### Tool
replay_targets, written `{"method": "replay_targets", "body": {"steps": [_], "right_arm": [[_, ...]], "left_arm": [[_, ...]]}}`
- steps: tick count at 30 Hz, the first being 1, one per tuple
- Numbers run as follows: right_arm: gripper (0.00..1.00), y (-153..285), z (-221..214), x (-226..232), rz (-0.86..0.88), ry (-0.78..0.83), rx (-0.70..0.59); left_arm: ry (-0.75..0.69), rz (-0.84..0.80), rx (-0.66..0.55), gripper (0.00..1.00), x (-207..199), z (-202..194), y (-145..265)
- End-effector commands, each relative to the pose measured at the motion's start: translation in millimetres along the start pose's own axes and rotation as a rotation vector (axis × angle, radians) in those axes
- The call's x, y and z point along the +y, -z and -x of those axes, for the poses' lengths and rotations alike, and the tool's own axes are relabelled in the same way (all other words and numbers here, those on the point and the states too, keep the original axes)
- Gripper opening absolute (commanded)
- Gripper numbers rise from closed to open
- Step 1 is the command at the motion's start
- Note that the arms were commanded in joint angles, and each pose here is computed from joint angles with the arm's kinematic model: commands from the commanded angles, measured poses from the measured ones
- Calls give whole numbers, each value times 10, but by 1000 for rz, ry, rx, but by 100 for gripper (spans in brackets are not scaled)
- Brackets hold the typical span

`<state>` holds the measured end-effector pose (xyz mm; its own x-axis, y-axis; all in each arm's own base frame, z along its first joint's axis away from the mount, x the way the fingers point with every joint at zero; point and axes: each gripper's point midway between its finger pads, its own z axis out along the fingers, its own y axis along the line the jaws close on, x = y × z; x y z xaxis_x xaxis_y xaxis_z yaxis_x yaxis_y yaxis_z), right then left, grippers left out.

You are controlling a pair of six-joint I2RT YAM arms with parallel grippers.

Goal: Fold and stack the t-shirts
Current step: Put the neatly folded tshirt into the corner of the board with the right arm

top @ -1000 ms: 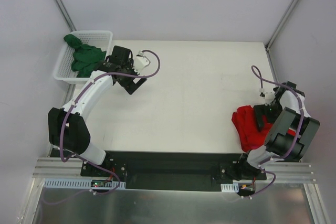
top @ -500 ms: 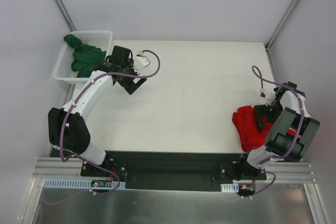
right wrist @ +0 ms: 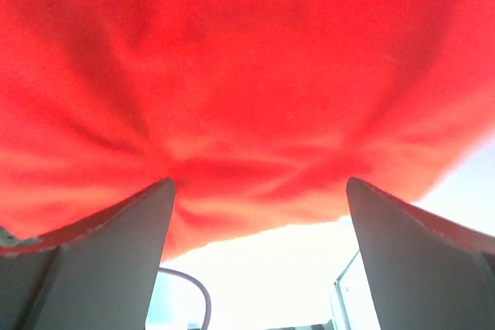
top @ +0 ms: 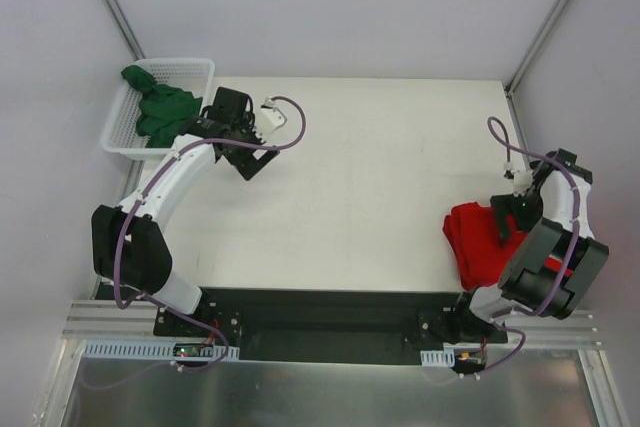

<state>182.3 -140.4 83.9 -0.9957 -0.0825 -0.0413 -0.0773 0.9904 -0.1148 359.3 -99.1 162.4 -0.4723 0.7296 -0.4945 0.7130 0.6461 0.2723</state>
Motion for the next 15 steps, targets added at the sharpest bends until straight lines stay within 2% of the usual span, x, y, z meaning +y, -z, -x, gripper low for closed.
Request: {"method": "replay_targets", "body": {"steps": [1,7,13,15], "right_arm": [[96,607,-79,-56,-45,-75,-10],[96,1381,192,-122,-57,-143,-141],[96,1517,485,-142,-83,-157,-273],[96,1531,583,-45,-29,-167,-332]], "left_arm": [[-41,27,-25,99,23,74,130],[-36,25,-35,99,36,145,115],[-26,28,-76,99,79,321,162],[-27,34,-87,99,93,357,192]]}}
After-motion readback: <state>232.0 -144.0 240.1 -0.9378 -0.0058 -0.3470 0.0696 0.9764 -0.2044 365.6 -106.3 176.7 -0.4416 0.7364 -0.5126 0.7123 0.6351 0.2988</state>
